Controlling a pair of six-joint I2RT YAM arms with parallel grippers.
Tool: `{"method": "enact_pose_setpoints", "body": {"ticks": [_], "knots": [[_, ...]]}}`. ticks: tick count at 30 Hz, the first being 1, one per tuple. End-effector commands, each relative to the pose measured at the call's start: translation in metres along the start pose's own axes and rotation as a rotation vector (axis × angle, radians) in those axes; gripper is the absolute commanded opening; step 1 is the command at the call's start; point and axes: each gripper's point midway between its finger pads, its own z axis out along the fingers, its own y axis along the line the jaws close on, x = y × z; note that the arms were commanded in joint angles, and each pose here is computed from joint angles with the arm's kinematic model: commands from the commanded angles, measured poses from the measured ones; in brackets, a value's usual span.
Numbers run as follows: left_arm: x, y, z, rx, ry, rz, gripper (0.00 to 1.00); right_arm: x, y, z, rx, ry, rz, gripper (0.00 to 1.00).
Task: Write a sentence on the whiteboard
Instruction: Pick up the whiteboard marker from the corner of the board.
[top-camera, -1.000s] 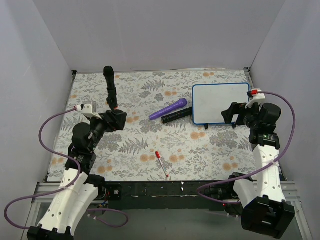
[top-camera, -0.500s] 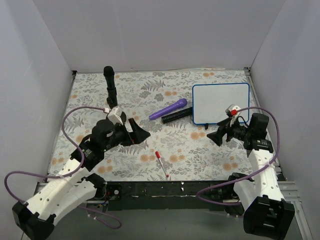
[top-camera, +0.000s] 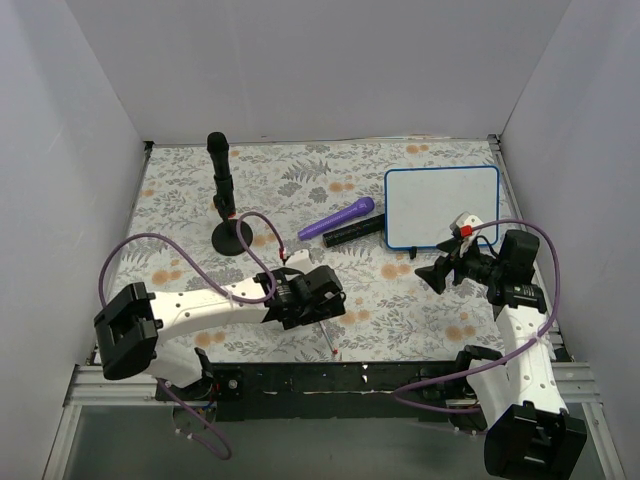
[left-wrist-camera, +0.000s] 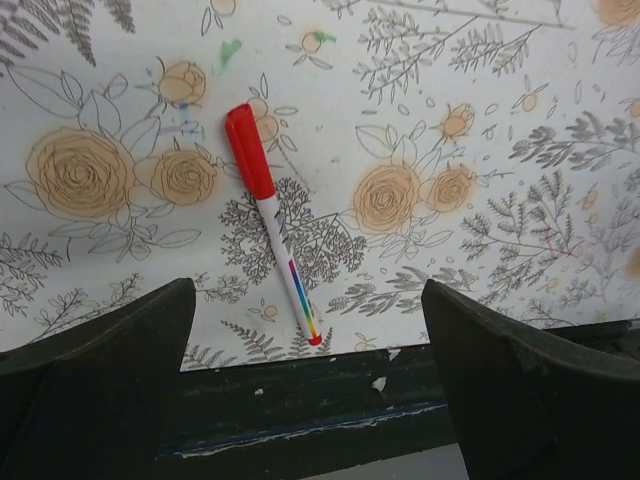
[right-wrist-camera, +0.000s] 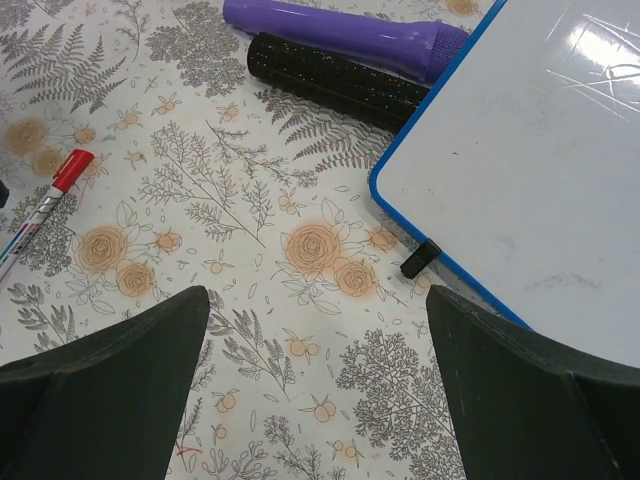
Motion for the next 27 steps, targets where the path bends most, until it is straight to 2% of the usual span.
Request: {"method": "enact_pose_setpoints", "body": {"ticks": [1, 7, 10, 12, 15, 21, 27], "knots": [[0.010, -0.007, -0.001, -0.018, -0.012, -0.208, 0.98, -0.011, -0.005, -0.003, 0.022, -0.015, -0.055, 0.98], [0.016, 0.000, 0.023, -0.137, -0.032, -0.203, 0.98, -0.011, -0.004, -0.004, 0.019, -0.015, -0.057, 0.98], [0.004, -0.006, 0.032, -0.170, -0.083, -0.193, 0.88, -0.011, -0.002, -0.003, 0.012, -0.015, -0.057, 0.98], [-0.001, -0.004, 0.037, -0.197, -0.085, -0.176, 0.78, -0.011, -0.002, -0.004, 0.013, -0.014, -0.057, 0.98], [-0.011, 0.001, 0.044, -0.244, -0.093, -0.179, 0.70, -0.011, -0.002, -0.004, 0.014, -0.015, -0.061, 0.98], [-0.019, 0.005, 0.048, -0.249, -0.106, -0.187, 0.58, -0.011, -0.003, -0.004, 0.017, -0.015, -0.065, 0.98], [-0.024, 0.006, 0.056, -0.243, -0.095, -0.196, 0.54, -0.011, -0.002, -0.004, 0.017, -0.015, -0.067, 0.98]]}}
